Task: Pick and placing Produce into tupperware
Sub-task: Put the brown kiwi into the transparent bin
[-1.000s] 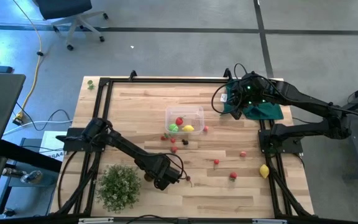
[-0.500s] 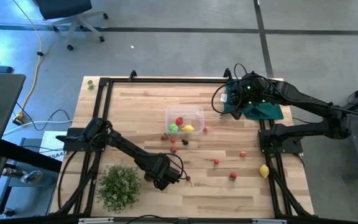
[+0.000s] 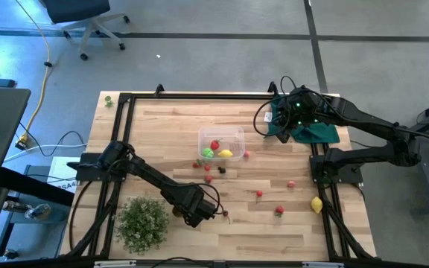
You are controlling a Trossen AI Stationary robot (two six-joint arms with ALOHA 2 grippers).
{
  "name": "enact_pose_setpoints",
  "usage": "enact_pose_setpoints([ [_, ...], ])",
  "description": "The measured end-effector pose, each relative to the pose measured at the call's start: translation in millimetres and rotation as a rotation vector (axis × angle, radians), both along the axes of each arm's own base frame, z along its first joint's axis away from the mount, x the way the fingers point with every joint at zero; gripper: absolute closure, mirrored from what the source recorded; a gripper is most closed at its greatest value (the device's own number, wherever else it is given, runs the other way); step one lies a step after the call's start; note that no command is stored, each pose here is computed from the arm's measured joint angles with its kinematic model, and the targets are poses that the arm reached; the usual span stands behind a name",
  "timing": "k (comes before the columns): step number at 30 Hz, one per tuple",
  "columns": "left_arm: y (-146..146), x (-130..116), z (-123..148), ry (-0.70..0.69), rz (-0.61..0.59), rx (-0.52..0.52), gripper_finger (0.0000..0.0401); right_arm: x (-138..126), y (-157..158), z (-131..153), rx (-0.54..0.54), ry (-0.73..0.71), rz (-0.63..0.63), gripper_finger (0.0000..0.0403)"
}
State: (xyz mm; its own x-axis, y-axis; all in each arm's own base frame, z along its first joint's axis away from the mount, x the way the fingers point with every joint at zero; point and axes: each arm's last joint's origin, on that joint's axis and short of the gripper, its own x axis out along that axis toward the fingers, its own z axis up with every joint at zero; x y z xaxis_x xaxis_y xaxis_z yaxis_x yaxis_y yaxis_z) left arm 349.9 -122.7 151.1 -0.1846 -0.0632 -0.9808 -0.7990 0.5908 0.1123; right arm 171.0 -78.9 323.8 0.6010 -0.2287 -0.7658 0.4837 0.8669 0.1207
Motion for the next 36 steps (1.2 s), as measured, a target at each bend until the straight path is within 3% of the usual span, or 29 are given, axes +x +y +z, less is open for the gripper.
enact_pose_setpoints([
  [9,0.0,-0.2,0.0,0.003,0.001,-0.003,0.0170,0.0,0.0,0.0,0.000,0.000,0.000,0.0402],
  [28,-0.4,-0.6,0.6,0.008,-0.005,-0.018,0.0163,0.0,0.0,0.0,0.000,0.000,0.000,0.0402],
  [36,6.3,-1.2,29.0,-0.055,-0.031,0.085,0.0165,0.0,0.1,0.0,0.000,0.000,0.000,0.0402],
])
